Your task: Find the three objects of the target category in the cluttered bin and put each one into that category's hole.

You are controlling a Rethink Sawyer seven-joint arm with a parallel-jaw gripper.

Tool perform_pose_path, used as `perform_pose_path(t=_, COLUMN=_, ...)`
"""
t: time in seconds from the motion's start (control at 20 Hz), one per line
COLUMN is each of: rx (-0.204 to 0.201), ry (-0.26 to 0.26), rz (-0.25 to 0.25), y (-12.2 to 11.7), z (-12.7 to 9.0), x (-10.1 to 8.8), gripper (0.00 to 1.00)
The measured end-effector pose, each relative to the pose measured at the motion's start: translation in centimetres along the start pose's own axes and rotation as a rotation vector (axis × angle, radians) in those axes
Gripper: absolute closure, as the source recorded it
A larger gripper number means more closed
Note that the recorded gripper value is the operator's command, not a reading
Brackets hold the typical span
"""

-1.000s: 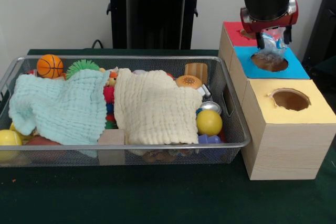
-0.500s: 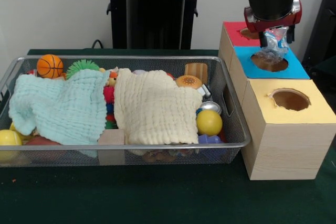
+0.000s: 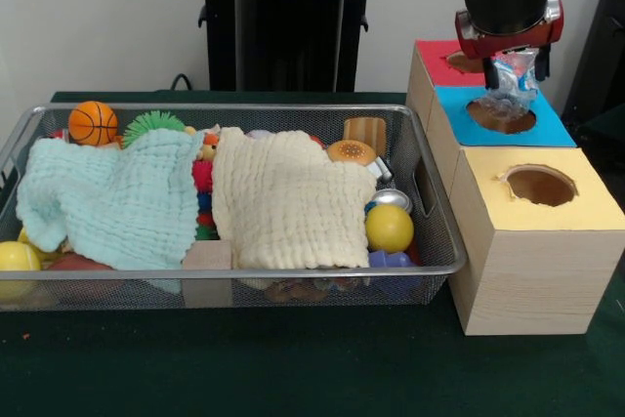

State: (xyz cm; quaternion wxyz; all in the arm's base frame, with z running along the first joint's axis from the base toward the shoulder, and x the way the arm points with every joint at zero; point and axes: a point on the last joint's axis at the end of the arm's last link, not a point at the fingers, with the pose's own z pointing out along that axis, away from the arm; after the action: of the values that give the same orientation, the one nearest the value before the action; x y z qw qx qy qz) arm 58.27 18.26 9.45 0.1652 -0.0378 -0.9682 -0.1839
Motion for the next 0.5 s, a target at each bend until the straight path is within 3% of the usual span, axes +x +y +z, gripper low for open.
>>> perform_pose_path(t=0.25, rx=0.027, ry=-0.092, rz=-0.008, y=-0.4, z=0.0, x=-1.0, gripper=0.0)
perform_pose_path(t=0.4, rx=0.089, ry=-0.178, rz=-0.032, y=-1.2, z=0.3, x=-1.5, gripper=0.0)
perform_pose_path(t=0.5, rx=0.118, ry=-0.207, rz=-0.043, y=-1.3, z=0.4, x=-1.5, gripper=0.0)
